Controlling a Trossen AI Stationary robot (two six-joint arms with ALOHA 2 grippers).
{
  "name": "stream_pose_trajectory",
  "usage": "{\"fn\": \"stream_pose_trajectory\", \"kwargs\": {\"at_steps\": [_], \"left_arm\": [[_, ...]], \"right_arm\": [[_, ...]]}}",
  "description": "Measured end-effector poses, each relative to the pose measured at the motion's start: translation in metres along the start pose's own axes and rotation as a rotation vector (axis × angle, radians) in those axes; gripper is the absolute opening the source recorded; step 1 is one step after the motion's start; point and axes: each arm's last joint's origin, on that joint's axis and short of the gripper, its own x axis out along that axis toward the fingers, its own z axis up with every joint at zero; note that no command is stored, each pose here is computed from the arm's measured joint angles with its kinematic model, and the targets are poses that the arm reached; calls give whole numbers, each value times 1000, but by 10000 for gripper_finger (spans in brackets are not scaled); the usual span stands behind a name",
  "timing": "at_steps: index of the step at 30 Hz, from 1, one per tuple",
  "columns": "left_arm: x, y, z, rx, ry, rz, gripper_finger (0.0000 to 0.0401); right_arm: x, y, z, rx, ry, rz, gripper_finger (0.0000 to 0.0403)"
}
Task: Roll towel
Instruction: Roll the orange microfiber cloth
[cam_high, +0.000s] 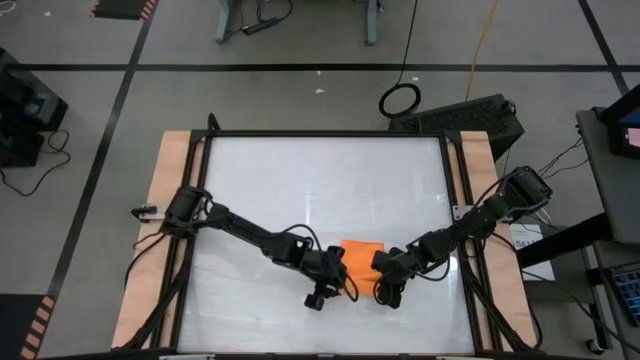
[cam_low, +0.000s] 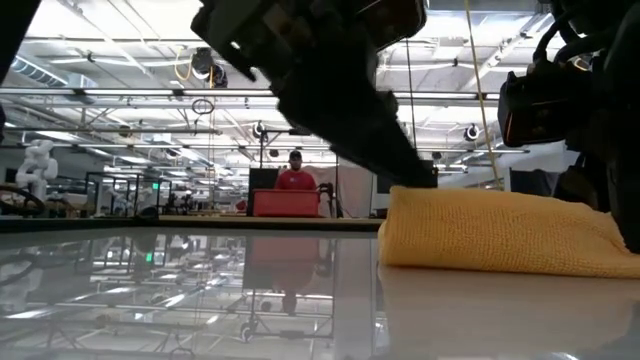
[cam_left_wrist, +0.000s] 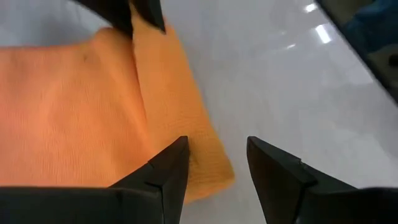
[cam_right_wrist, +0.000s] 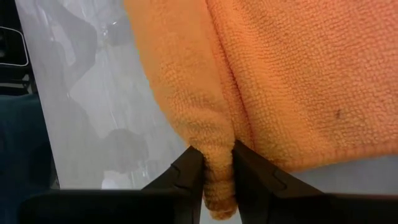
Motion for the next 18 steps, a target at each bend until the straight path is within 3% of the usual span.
{"fn": "stream_pose_trajectory", "kwargs": {"at_steps": [12, 18], "left_arm": [[16, 7, -14, -46, 57, 1, 169], [19, 8, -17, -73, 66, 2, 169]], "right_arm": [[-1, 2, 1, -31, -13, 19, 71], [-6, 3, 2, -65, -32, 28, 107]]}}
